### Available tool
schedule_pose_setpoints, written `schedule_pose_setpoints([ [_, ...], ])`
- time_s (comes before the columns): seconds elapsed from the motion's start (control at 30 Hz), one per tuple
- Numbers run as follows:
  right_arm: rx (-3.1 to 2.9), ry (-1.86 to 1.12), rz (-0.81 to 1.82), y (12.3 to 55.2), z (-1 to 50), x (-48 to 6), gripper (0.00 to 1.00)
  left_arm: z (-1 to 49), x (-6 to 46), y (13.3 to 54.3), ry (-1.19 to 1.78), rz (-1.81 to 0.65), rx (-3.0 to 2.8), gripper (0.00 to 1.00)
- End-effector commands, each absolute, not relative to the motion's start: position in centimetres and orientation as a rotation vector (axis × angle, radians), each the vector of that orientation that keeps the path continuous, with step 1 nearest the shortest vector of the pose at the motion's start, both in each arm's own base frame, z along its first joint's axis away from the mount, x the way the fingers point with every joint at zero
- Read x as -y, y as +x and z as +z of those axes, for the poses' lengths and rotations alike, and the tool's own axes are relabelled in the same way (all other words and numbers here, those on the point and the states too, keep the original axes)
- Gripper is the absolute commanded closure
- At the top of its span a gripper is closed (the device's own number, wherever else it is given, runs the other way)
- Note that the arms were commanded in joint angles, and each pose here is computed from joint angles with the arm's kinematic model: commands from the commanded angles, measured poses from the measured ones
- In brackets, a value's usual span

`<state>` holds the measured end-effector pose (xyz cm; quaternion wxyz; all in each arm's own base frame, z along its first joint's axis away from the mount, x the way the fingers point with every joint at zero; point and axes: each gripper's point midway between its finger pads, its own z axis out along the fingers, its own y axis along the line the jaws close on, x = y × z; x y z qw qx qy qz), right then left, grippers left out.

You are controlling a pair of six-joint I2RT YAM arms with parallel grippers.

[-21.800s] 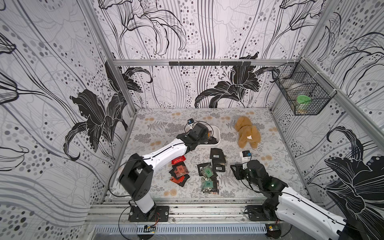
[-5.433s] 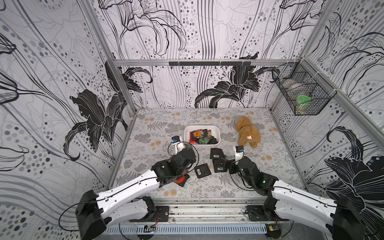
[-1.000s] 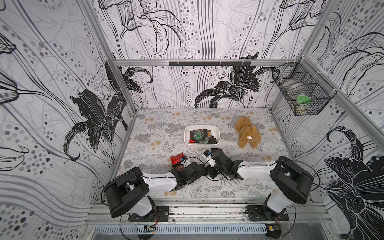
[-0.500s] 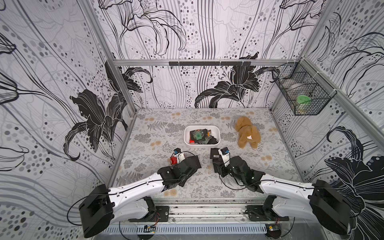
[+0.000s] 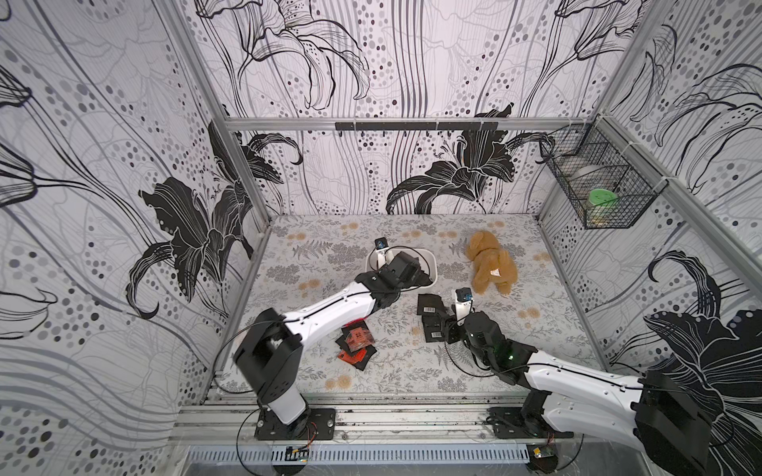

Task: Put the tea bags into the storage box
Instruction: Place the tea bag in the storage box.

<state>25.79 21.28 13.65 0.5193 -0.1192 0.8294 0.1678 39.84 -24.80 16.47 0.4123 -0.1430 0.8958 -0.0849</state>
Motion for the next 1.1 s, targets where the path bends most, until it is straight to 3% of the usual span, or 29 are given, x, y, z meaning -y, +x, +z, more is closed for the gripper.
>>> schedule_pose_setpoints([
  [0.0, -2.010, -0.267, 0.370, 25.6, 12.9, -20.6, 0.40, 14.6, 26.1, 42.1, -0.290, -0.194, -2.318, 1.00],
  [0.1, -2.018, -0.277, 0.377, 25.7, 12.8, -20.9, 0.40, 12.9, 26.7, 44.0, -0.306, -0.186, -2.339, 1.00],
  [0.17, -2.021, -0.281, 0.372, 25.8, 12.7, -20.9, 0.40, 12.4, 26.7, 44.9, -0.314, -0.176, -2.341, 0.93],
  [0.37, -2.039, -0.329, 0.412, 25.5, 12.2, -22.0, 0.40, 13.6, 24.0, 45.3, -0.394, -0.134, -2.299, 0.46],
  [0.43, -2.043, -0.334, 0.412, 25.5, 12.1, -22.1, 0.40, 14.5, 22.6, 44.9, -0.439, -0.165, -2.273, 0.36],
  [0.73, -2.041, -0.386, 0.450, 25.4, 11.8, -23.2, 0.40, 18.1, 15.0, 39.4, -0.640, -0.220, -2.109, 0.22],
  [0.93, -2.032, -0.452, 0.548, 24.8, 11.7, -25.0, 0.39, 16.1, 11.3, 34.8, -0.716, -0.263, -2.084, 0.20],
  [1.07, -2.074, -0.501, 0.614, 24.8, 11.4, -27.2, 0.39, 13.1, 7.7, 32.4, -0.801, -0.219, -2.071, 0.13],
])
